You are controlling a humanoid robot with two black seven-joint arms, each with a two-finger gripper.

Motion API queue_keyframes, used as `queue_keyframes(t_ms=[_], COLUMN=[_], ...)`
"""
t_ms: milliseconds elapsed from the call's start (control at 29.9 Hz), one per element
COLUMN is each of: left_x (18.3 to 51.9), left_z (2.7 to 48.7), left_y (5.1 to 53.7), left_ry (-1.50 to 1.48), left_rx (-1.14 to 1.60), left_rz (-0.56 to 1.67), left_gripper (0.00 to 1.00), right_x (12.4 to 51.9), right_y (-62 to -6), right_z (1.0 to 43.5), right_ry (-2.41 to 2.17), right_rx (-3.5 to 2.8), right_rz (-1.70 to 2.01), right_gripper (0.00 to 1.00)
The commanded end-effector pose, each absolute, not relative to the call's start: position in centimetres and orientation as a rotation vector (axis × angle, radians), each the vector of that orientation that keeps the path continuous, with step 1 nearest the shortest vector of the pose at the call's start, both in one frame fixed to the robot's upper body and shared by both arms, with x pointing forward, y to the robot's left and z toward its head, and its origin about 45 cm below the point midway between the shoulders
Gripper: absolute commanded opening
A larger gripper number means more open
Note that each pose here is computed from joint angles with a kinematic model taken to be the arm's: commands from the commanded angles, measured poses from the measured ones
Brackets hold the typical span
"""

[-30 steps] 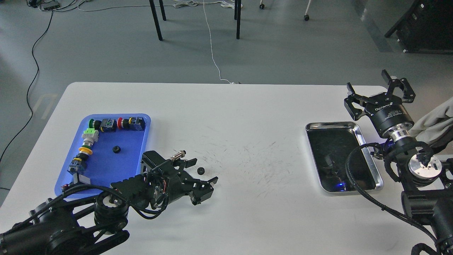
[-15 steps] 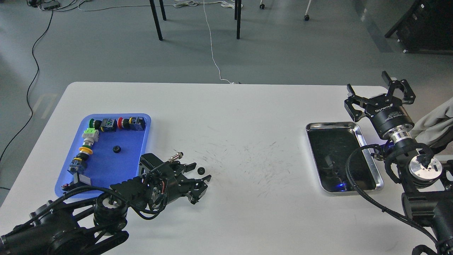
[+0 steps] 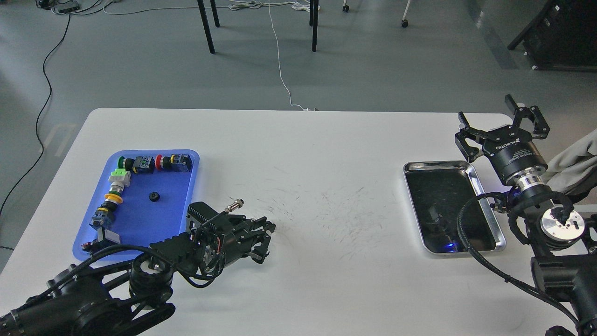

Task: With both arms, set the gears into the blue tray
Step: 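Carry the gear into the blue tray and release it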

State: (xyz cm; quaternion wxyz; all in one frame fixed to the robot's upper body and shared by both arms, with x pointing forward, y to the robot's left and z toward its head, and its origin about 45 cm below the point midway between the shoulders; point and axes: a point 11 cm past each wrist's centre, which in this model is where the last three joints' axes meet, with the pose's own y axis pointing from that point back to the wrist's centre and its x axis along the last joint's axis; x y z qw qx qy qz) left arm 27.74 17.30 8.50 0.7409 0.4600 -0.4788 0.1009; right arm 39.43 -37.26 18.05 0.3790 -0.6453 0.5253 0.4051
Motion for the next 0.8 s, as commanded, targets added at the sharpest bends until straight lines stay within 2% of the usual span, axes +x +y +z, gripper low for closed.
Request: queue_keyframes(t_ms=[0, 267, 468, 635, 769], left_x=[28.5, 33.3, 33.1, 30.3, 28.2], left_z=[9.4, 17.9, 21.1, 18.9, 16.4], left_y=[17.8, 24.2, 33.0, 38.1, 39.3], left_ry=[-1.074, -1.17, -1.118, -0.969, -0.882], left_rx=[1.01, 1.052, 1.185, 1.231, 1.251], left_rz=[0.243, 0.436, 0.539, 0.644, 0.665], left_gripper=[0.05, 0.05, 0.06, 0.06, 0.06], right_x=[39.4, 39.5, 39.4, 39.4, 39.5], right_y=[-37.5, -38.0, -37.5, -37.4, -37.3], right_z=[18.4, 18.9, 18.5, 18.4, 18.5], right_ry=[1.344, 1.352, 1.357, 1.358, 1.361], right_rx=[-1.66, -1.677, -1.693, -1.696, -1.706], right_rz=[1.026, 1.008, 1.027, 1.031, 1.028], right_gripper=[0.95, 0.95, 0.95, 0.95, 0.96])
